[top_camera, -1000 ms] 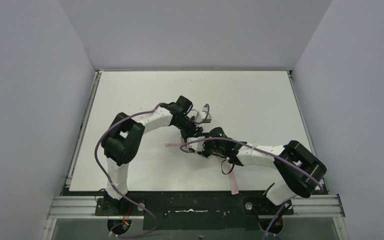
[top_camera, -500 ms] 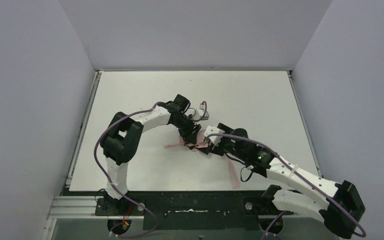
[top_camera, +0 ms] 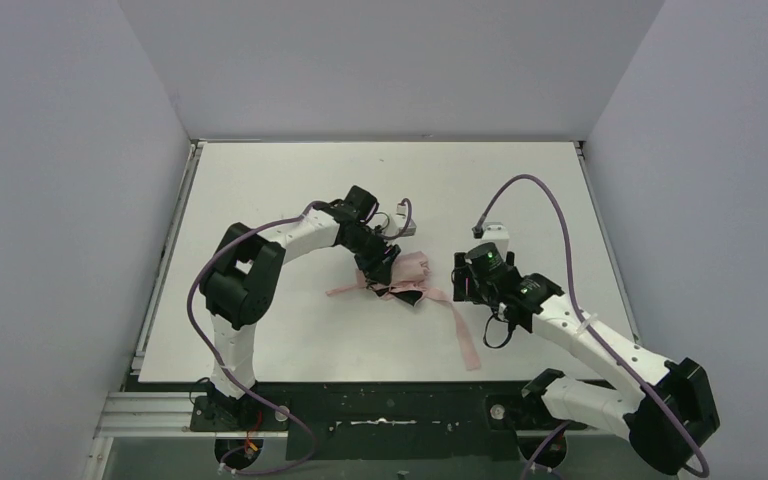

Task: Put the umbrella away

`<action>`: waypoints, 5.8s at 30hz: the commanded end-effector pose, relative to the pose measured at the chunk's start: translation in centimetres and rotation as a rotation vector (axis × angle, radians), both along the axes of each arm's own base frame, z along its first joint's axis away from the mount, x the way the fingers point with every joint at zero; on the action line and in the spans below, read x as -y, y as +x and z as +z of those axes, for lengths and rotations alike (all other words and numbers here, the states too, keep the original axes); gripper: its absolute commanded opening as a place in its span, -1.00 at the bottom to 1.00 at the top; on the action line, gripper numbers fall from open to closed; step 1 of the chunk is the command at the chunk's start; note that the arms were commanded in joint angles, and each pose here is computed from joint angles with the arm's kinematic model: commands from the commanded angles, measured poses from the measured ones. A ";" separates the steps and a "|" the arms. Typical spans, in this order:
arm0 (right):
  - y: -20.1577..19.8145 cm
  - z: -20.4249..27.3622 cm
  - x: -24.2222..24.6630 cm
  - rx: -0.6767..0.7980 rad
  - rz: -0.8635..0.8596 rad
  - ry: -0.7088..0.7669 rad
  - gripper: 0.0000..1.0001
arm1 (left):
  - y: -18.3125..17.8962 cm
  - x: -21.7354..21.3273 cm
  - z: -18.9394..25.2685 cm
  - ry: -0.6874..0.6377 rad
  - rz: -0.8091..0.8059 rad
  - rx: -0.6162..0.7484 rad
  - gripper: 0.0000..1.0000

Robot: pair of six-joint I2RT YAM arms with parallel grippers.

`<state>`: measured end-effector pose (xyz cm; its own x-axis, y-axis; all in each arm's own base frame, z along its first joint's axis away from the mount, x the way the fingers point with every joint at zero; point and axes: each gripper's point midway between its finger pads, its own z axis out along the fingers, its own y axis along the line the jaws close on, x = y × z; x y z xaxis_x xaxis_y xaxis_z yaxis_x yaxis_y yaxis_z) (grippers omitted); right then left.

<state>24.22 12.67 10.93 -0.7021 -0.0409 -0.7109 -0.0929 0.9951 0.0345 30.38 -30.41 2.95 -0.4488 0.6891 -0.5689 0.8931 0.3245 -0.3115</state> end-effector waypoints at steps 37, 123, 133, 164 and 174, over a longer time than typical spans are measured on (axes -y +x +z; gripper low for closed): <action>-7.8 -9.6 -3.7 -0.400 0.094 -0.068 -1.00 | 6.0 -2.5 -0.5 0.110 0.302 -0.020 -0.77; -4.4 -2.7 -3.9 -0.237 0.060 0.102 0.25 | 4.3 -1.6 -2.1 0.238 0.217 0.179 -1.00; -0.9 -5.5 -4.9 -0.260 0.117 0.098 0.22 | 3.6 -1.2 -2.4 0.229 0.191 0.111 -1.00; -4.6 -11.5 -4.9 -0.405 0.150 0.070 -1.00 | 3.6 -1.2 -2.9 0.234 0.214 0.035 -1.00; -9.8 -12.5 -5.7 -0.456 0.211 0.053 -1.00 | 4.3 -1.4 -2.8 0.218 0.258 0.014 -1.00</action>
<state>19.72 20.41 1.02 -0.8615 -0.1263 -0.4918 -0.2623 0.9401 0.2180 33.79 -31.49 2.73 -0.5564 0.6535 -0.5132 0.8238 0.5147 -0.2377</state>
